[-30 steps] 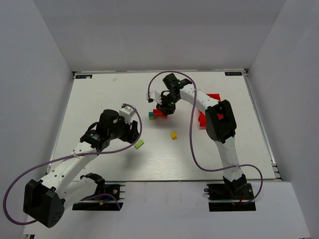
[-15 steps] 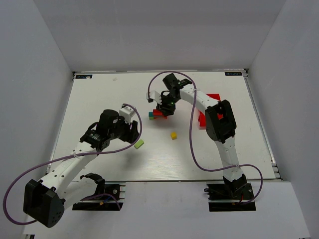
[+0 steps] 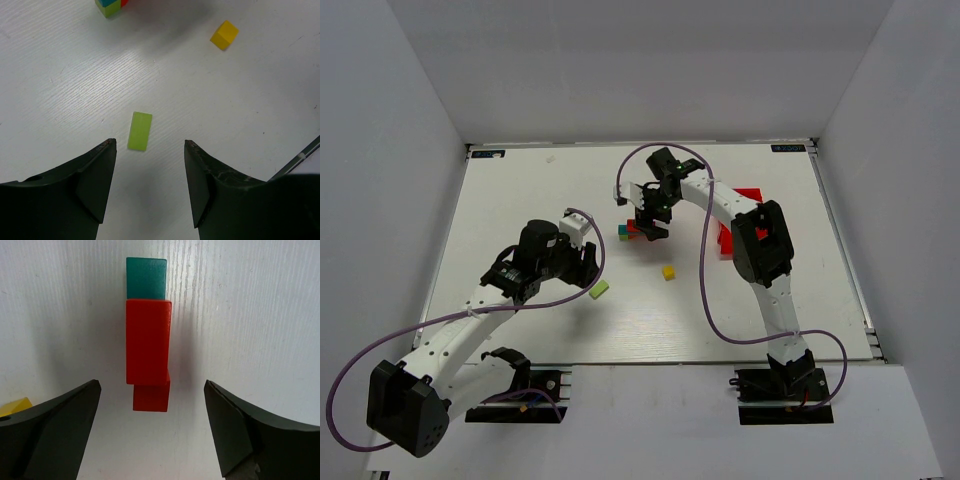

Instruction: Build the wood block tower

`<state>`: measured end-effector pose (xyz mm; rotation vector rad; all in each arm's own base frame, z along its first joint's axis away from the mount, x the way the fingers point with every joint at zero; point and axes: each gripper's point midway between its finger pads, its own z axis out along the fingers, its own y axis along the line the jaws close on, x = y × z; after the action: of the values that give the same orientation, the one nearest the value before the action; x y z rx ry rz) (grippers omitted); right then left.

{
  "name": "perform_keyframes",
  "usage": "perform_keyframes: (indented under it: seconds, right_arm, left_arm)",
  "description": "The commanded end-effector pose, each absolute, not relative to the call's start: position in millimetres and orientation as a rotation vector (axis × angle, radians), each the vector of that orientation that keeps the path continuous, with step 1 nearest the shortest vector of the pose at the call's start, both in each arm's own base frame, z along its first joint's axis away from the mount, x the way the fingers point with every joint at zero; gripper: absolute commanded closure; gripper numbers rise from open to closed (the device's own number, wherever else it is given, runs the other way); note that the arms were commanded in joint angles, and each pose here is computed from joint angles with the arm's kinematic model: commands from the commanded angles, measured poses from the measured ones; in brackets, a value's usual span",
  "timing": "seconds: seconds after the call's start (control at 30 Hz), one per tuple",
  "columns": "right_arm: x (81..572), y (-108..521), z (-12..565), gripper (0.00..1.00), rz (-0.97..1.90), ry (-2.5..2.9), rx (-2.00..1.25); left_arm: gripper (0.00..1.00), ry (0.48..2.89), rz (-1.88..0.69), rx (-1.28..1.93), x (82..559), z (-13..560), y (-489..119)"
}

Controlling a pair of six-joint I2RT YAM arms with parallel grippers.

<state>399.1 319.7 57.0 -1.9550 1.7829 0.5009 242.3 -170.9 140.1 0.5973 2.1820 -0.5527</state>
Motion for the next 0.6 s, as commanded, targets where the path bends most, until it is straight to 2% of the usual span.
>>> perform_keyframes:
  seconds: [0.0, 0.13, 0.17, 0.2, 0.3, 0.37, 0.4, 0.43, 0.47, 0.5, 0.53, 0.57]
  right_arm:
    - [400, 319, 73, 0.1, 0.487, 1.753, -1.94]
    - [392, 308, 88, 0.1, 0.456, 1.739, -1.94]
    - [392, 307, 114, 0.1, 0.424, 1.687, -1.914]
    - [382, 299, 106, 0.1, 0.429, 1.711, -1.931]
    - [365, 287, 150, 0.1, 0.387, 1.644, -1.891]
    - [349, 272, 137, 0.1, 0.372, 1.683, -1.895]
    - [348, 269, 174, 0.1, 0.309, 1.604, -1.827]
    - [343, 255, 150, 0.1, 0.26, 1.666, -1.815]
    - [340, 250, 151, 0.1, 0.247, 1.701, -1.757]
    - [352, 251, 191, 0.1, 0.177, 1.603, -1.628]
    - [343, 243, 175, 0.1, 0.21, 1.723, -1.535]
    - [335, 239, 173, 0.1, 0.234, 1.742, -1.503]
  left_arm:
    - [0.33, 2.138, -0.564, 0.608, 242, 149, -174]
    - [0.33, 2.139, -0.554, 0.602, 243, 149, -172]
    - [0.33, 2.148, -0.553, 0.603, 244, 147, -172]
    - [0.33, 2.148, -0.553, 0.603, 244, 147, -172]
    - [0.33, 2.158, -0.552, 0.604, 244, 144, -173]
    - [0.32, 2.17, -0.551, 0.606, 244, 141, -173]
    - [0.32, 2.175, -0.55, 0.606, 246, 138, -174]
    - [0.38, 2.182, -0.544, 0.617, 246, 135, -173]
    - [0.42, 2.193, -0.557, 0.625, 245, 132, -175]
    - [0.49, 2.225, -0.553, 0.628, 246, 123, -175]
    - [0.61, 2.235, -0.552, 0.629, 248, 122, -176]
    - [0.83, 2.257, -0.55, 0.631, 248, 119, -176]
